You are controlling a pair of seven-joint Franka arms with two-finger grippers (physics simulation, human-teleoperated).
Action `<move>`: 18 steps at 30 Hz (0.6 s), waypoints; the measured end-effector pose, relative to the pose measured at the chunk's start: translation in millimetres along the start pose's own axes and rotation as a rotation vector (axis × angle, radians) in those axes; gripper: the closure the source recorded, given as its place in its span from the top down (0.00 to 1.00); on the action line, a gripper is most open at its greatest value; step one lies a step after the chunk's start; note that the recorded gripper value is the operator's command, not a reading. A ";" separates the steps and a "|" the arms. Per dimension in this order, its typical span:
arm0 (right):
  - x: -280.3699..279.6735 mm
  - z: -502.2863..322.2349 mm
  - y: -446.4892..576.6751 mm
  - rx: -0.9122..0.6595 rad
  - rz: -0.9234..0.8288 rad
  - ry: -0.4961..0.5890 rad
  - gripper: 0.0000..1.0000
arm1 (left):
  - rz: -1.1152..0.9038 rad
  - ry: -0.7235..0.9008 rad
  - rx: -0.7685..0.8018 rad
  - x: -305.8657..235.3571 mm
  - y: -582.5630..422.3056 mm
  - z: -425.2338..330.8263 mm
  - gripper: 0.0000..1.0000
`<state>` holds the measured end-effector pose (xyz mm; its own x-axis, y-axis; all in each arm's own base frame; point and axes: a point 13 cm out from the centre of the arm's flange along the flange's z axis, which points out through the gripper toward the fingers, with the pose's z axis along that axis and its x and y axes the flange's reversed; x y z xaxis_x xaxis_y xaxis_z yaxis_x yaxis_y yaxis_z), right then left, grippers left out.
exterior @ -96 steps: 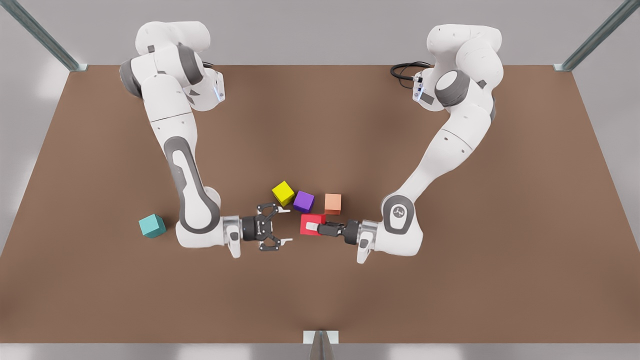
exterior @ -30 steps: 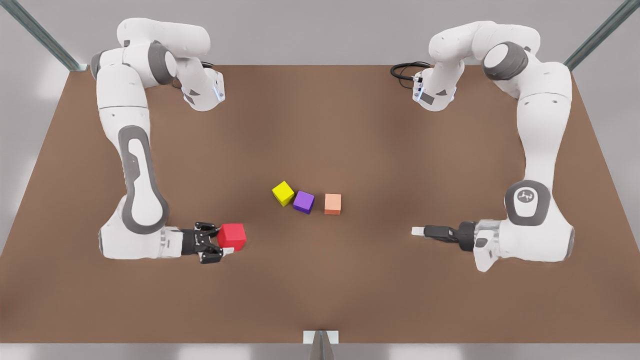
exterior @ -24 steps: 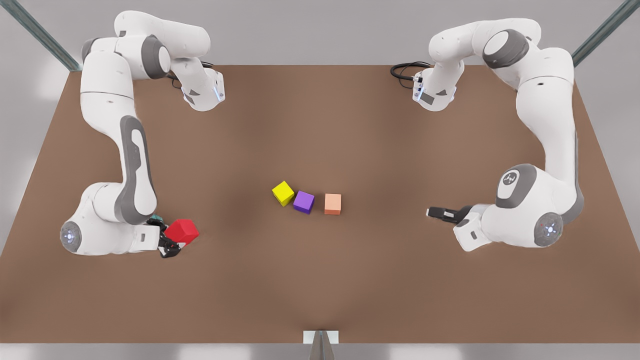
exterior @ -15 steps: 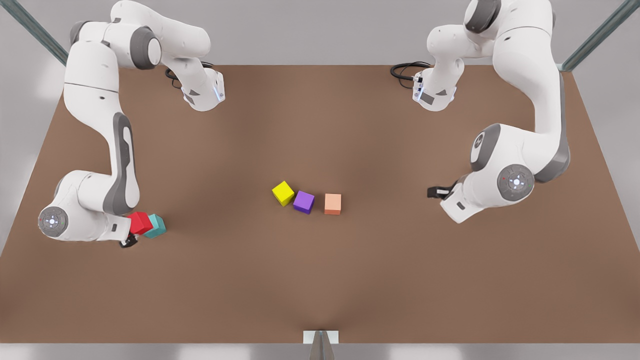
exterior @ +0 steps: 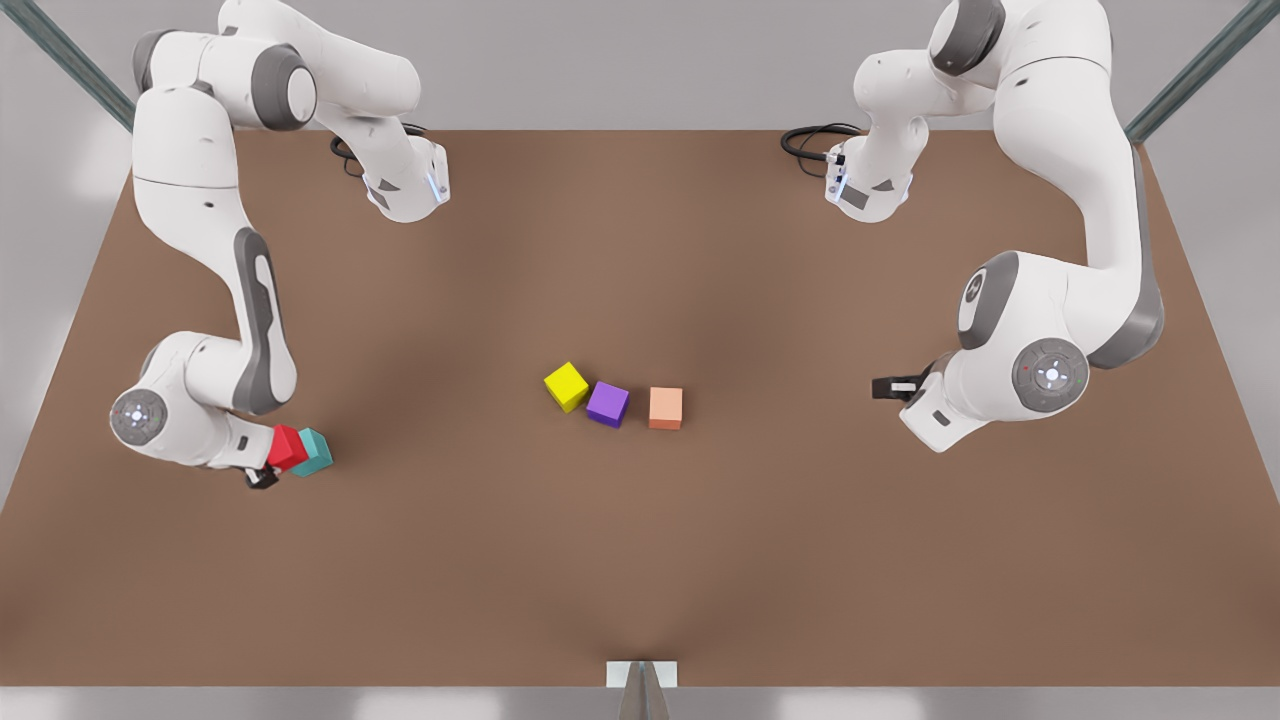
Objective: Pick up red wooden cube and pass to hand red wooden cube and place in blue wooden cube
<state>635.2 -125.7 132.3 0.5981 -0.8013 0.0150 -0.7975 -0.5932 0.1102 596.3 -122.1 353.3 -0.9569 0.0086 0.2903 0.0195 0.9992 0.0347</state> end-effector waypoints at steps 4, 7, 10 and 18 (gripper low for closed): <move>-3.9 12.1 7.8 0.009 0.012 0.003 0.57 | -0.006 0.004 -0.002 0.7 0.4 0.5 1.00; -0.8 13.3 7.0 0.022 0.018 0.015 0.86 | -0.010 0.005 -0.003 1.0 0.6 0.8 1.00; 1.0 12.6 4.3 0.035 0.021 0.022 0.93 | -0.014 0.007 -0.004 1.2 1.0 1.1 1.00; 0.7 11.1 1.5 0.047 0.017 0.027 0.93 | -0.020 0.008 -0.005 1.5 1.4 1.1 1.00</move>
<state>633.5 -127.9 121.4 0.5857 -0.8094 0.0433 -0.8101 -0.5828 0.0633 594.5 -120.6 352.7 -0.9548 -0.0116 0.2970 0.0021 0.9989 0.0458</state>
